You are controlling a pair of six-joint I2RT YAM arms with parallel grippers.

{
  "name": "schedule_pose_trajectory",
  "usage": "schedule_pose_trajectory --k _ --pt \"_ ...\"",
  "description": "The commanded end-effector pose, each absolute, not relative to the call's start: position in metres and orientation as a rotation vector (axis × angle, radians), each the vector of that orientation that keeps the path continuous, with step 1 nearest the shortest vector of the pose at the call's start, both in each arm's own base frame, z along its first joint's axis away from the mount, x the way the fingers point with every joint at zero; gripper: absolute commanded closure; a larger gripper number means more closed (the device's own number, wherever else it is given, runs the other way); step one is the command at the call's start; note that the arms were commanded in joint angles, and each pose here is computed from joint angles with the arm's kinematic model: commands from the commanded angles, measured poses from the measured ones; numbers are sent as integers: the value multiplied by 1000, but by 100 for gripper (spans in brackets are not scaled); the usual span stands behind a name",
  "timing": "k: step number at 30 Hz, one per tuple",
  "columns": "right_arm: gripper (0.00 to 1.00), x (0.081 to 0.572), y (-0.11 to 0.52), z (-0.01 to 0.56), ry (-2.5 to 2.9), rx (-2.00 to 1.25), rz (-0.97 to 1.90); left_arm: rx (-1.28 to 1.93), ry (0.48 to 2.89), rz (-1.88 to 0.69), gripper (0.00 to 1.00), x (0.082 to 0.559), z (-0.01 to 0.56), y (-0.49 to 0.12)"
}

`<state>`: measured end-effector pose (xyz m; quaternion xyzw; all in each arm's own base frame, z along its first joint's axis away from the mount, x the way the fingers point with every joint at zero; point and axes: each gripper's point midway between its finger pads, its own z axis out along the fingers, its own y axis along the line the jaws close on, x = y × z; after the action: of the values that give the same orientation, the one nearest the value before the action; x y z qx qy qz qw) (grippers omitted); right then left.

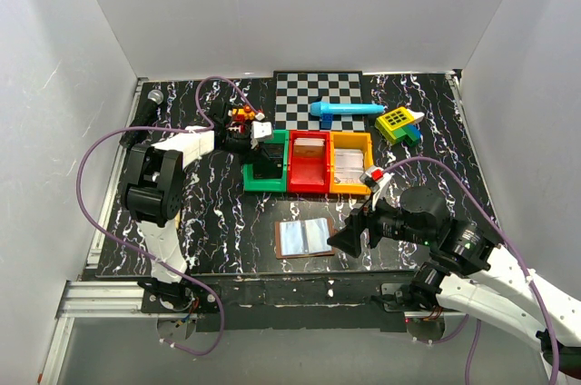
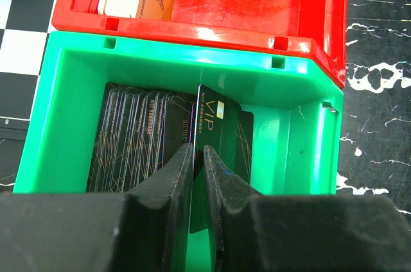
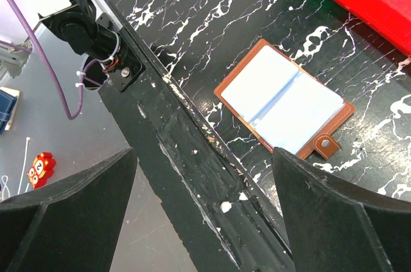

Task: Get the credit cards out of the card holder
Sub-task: Place the credit card in the storage box.

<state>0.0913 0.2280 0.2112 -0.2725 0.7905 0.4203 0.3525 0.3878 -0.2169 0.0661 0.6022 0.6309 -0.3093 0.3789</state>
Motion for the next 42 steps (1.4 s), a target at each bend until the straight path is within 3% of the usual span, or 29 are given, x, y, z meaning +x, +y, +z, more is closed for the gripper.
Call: schedule_pose_trajectory --k 1,15,18,24,33,38,42 --pt "6 94 232 217 1999 -713 1103 1537 1676 -735 88 385 59 -204" --pt "6 93 234 218 2001 -705 1118 1535 1656 -707 83 385 66 -203" --pt "6 92 234 218 2004 -705 1121 1534 1649 -695 76 387 70 -203" --pt "5 93 236 219 2003 -705 1126 1513 1633 -679 75 391 81 -204" --pt "3 106 231 209 2043 -660 1032 1318 1465 -501 75 408 210 -214" --pt "2 139 212 181 2161 -449 791 1234 1481 -544 87 354 243 -238" --pt "2 157 198 163 2235 -311 632 899 1736 -761 93 318 234 -243"
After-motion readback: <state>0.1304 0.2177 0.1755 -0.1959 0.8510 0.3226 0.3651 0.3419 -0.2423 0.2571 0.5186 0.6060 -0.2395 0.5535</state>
